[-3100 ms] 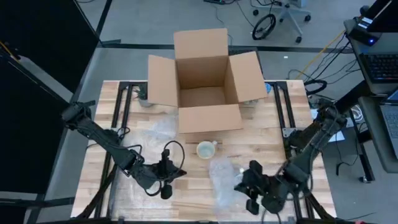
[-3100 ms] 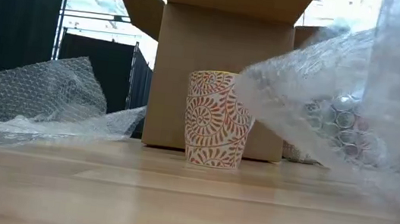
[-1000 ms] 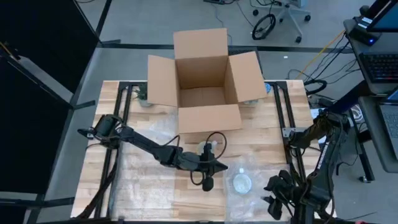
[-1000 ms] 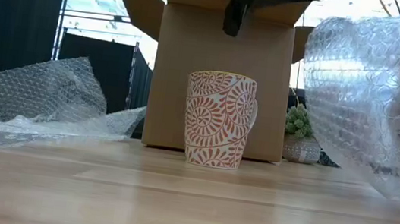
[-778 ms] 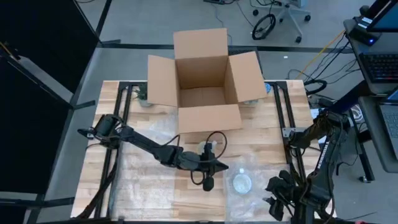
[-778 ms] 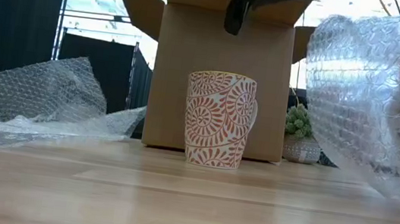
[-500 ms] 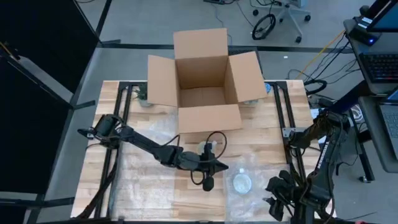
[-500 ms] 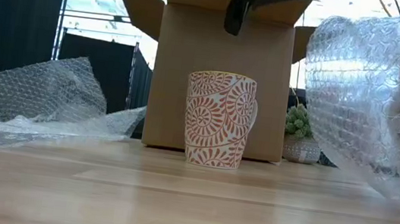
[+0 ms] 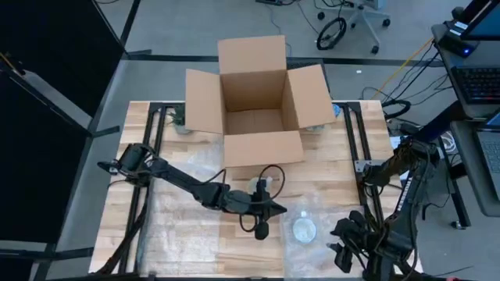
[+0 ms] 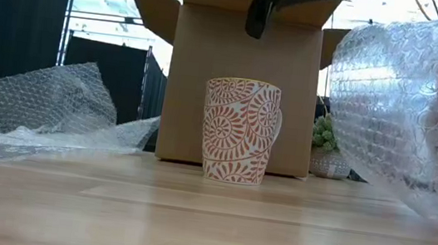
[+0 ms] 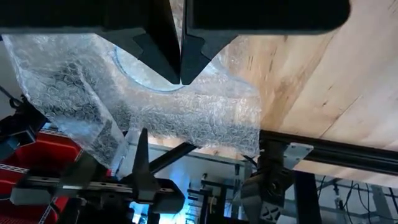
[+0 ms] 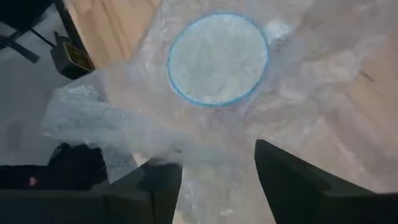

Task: Wrap mug
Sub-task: Wrap the red mug with bubble wrap

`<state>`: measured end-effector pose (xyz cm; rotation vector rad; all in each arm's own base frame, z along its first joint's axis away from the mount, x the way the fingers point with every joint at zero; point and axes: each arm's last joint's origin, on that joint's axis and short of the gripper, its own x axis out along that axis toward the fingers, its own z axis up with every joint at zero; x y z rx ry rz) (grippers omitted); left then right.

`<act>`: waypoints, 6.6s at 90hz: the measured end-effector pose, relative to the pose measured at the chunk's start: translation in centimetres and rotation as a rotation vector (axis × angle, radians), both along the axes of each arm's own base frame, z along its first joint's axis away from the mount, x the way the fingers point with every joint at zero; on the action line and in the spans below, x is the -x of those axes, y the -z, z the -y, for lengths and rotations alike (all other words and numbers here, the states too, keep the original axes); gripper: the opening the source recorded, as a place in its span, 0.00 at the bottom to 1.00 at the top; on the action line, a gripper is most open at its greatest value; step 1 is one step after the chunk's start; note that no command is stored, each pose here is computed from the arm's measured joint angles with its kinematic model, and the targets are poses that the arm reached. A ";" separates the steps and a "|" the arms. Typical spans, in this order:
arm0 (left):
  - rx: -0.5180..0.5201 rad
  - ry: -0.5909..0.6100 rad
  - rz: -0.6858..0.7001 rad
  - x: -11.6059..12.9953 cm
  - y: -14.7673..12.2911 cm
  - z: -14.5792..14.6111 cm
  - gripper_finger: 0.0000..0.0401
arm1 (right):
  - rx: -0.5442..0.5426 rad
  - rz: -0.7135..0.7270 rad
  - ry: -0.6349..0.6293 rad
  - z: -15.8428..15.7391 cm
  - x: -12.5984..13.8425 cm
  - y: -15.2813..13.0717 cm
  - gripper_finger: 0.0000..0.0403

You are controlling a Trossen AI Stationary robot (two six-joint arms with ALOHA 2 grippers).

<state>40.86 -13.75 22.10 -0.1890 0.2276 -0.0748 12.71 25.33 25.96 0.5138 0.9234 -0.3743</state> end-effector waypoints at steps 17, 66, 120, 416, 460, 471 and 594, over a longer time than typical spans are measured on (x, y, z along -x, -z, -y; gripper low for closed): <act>0.000 0.000 0.000 0.0 0.0 0.0 0.00 | 0.002 -0.007 -0.002 -0.1 0.6 0.0 0.53; -0.002 0.000 0.000 0.0 0.0 0.0 0.00 | -0.033 -0.084 -0.030 0.4 1.0 -0.6 0.60; -0.007 0.001 0.001 0.0 0.0 0.0 0.00 | 0.012 -0.055 -0.038 0.7 0.9 -0.7 0.60; 0.010 0.119 -0.130 -1.3 -1.1 1.0 0.00 | 0.162 -0.308 0.149 2.9 -10.5 6.1 0.60; -0.090 0.249 -0.152 -6.4 3.8 3.0 0.00 | 0.162 -0.301 0.122 2.8 -10.5 6.1 0.60; -0.098 0.264 -0.179 -7.1 4.9 3.2 0.00 | 0.164 -0.299 0.118 2.8 -10.5 6.1 0.60; -0.069 0.266 -0.187 -7.4 6.0 3.3 0.00 | 0.166 -0.352 0.130 2.7 -11.1 7.3 0.60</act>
